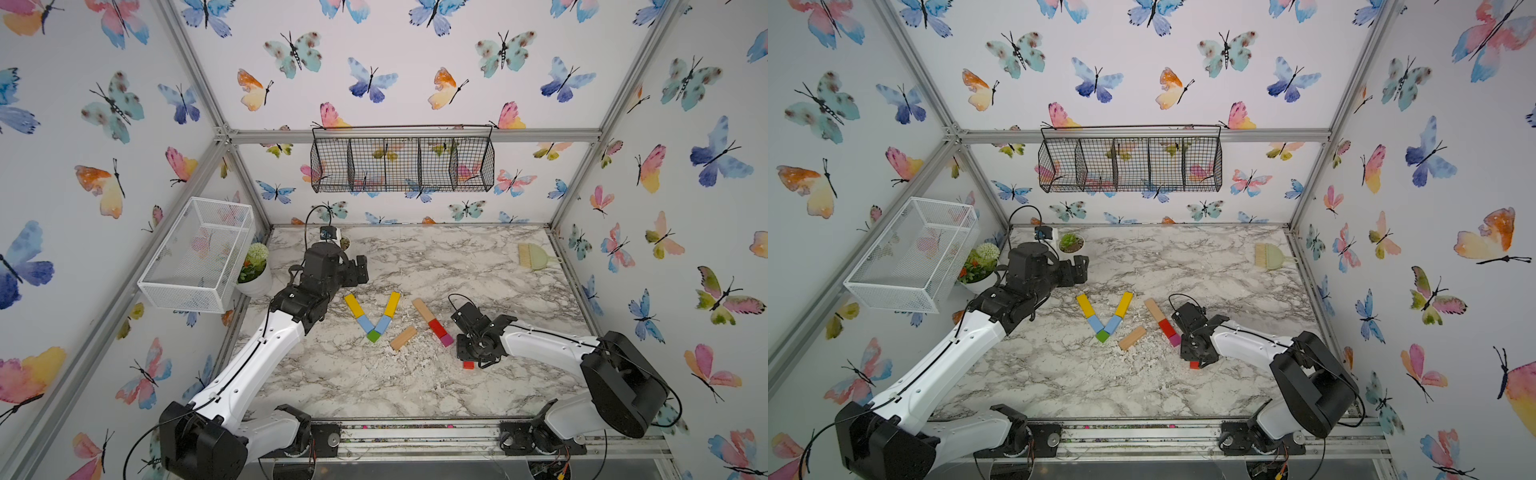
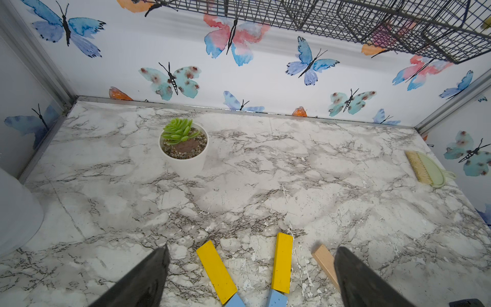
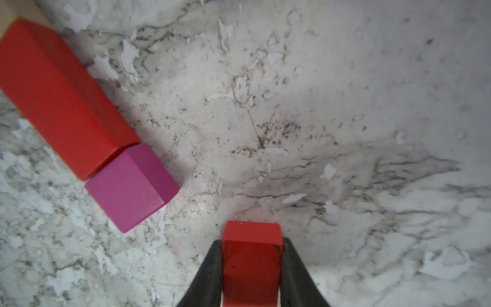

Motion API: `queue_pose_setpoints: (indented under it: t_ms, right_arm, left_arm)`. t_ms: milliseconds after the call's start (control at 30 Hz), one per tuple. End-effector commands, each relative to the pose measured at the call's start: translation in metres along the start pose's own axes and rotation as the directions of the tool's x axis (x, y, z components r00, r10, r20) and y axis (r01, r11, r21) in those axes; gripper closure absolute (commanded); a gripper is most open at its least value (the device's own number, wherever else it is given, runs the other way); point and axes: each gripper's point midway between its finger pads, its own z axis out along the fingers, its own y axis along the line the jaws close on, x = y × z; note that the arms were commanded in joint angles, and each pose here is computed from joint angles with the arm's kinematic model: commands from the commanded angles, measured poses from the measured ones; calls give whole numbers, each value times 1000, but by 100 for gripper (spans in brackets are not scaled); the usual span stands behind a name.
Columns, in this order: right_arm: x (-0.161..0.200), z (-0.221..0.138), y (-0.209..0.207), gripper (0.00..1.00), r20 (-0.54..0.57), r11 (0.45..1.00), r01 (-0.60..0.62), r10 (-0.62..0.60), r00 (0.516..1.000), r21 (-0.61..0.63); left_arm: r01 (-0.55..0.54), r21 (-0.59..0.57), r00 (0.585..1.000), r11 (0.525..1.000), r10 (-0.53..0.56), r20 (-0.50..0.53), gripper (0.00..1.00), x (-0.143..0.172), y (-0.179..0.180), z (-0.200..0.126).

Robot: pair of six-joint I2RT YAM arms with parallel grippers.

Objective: Assemble the letter v with building blocks
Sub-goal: Pick up the building block from the center of the board, then place the building block at the center of the board.

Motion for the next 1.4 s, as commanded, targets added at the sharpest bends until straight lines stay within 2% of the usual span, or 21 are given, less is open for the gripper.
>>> queue_pose_setpoints:
  t_ms: [0,167,500,767,967,1367]
  right_arm:
    - [7,10,-5,74,-27,1000,-7,7,1000,20]
    - [-2,3,-2,80,5,1000,-14,13,1000,15]
    - [-49,-24,16,81,134,1000,-2,1,991,13]
    - [-84,-29,19,81,185,1000,-1,-1,983,13]
    - [-104,-23,18,81,188,999,-22,28,982,-33]
    - [-122,2,21,81,149,994,-57,71,986,-93]
  left_arm:
    - [13,17,1000,1000,-14,21,3,-5,-1,-5]
    - [14,16,1000,1000,-14,20,3,-5,-1,-5]
    - [12,25,1000,1000,-12,15,3,-5,-3,-3]
    - [-13,119,1000,993,12,7,3,-4,-20,-2]
    - [-22,193,1000,981,19,15,3,-7,-34,-1]
    - [2,192,1000,981,-4,13,2,-11,-36,5]
